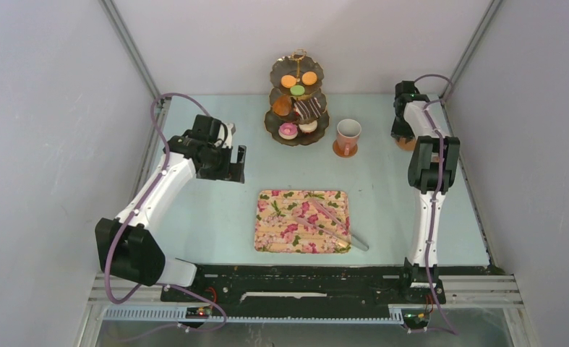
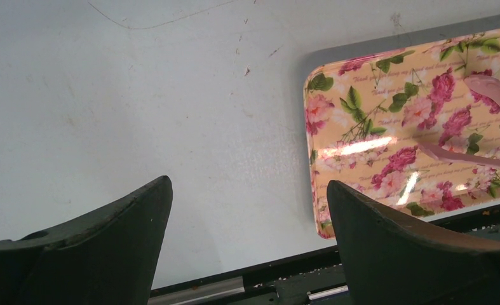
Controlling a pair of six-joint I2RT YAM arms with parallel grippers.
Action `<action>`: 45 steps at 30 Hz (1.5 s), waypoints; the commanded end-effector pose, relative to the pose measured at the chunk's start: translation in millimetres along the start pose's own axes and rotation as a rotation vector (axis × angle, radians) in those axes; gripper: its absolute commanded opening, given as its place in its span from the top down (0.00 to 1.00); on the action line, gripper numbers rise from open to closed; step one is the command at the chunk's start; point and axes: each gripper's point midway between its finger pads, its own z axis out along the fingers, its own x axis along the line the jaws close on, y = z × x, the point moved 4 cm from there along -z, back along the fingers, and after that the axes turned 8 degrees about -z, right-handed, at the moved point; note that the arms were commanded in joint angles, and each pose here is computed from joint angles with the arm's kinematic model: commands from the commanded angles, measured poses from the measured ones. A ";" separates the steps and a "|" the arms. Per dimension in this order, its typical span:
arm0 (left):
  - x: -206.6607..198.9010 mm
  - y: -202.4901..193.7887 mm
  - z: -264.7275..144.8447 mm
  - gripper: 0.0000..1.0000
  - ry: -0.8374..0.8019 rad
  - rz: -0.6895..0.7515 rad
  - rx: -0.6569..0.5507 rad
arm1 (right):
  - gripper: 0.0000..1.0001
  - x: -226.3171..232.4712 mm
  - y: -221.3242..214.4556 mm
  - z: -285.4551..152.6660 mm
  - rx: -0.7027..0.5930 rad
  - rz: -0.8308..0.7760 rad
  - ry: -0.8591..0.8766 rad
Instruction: Serve the afternoon tea
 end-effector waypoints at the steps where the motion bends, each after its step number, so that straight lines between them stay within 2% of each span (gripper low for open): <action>1: -5.0 11.3 -8.6 0.02 -0.020 0.037 -0.058 | 0.66 12.4 -14.1 -3.3 0.034 -0.043 0.035; 7: -6.4 9.2 -9.1 0.02 -0.027 0.041 -0.060 | 0.65 12.0 -18.4 -5.8 0.031 -0.035 0.050; 10: -7.5 9.0 -9.2 0.02 -0.030 0.041 -0.062 | 0.64 9.2 -6.8 -14.8 -0.029 -0.025 0.086; 16: -8.2 9.6 -10.0 0.02 -0.030 0.041 -0.062 | 0.64 -17.9 14.9 -32.9 -0.111 0.001 0.041; 26: -7.7 12.8 -9.7 0.02 -0.019 0.041 -0.056 | 0.62 -42.5 17.6 6.5 -0.054 -0.045 -0.032; 32: -8.3 16.2 -9.9 0.02 -0.016 0.045 -0.049 | 0.60 -31.1 15.6 15.1 -0.035 -0.119 -0.037; 37: -9.1 15.1 -6.8 0.02 -0.024 0.047 -0.039 | 0.52 -10.4 2.8 10.9 -0.012 -0.208 0.004; 45: -9.1 12.0 -7.4 0.02 -0.034 0.052 -0.049 | 0.52 16.5 -22.7 -5.9 0.034 -0.255 0.058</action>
